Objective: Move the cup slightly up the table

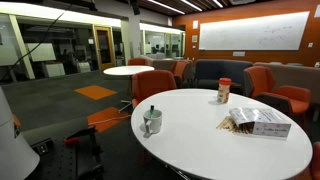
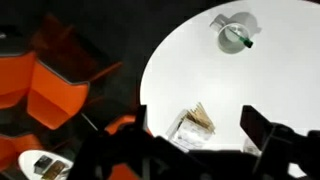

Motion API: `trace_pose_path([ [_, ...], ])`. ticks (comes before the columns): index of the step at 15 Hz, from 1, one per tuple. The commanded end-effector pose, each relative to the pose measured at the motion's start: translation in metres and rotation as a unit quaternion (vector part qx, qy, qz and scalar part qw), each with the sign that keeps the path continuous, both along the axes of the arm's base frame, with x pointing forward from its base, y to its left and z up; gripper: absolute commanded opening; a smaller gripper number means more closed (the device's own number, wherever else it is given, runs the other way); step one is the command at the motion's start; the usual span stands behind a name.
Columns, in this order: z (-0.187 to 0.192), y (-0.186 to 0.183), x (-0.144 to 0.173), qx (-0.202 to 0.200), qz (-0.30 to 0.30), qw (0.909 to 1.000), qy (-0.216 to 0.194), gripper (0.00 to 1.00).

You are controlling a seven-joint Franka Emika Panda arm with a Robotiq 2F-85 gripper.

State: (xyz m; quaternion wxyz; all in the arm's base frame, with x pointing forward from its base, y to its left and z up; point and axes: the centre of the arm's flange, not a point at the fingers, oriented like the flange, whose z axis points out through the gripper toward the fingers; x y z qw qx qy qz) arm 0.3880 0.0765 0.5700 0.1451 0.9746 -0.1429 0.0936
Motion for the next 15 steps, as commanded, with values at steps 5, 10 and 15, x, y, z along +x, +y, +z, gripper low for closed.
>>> trace_pose_path([
  [5,0.000,0.000,0.000,0.000,0.000,1.0000,0.000,1.00],
  [10,-0.024,-0.010,0.030,0.069,0.028,0.9972,-0.013,1.00],
  [15,-0.097,-0.051,0.057,0.181,0.077,0.9794,0.044,1.00],
])
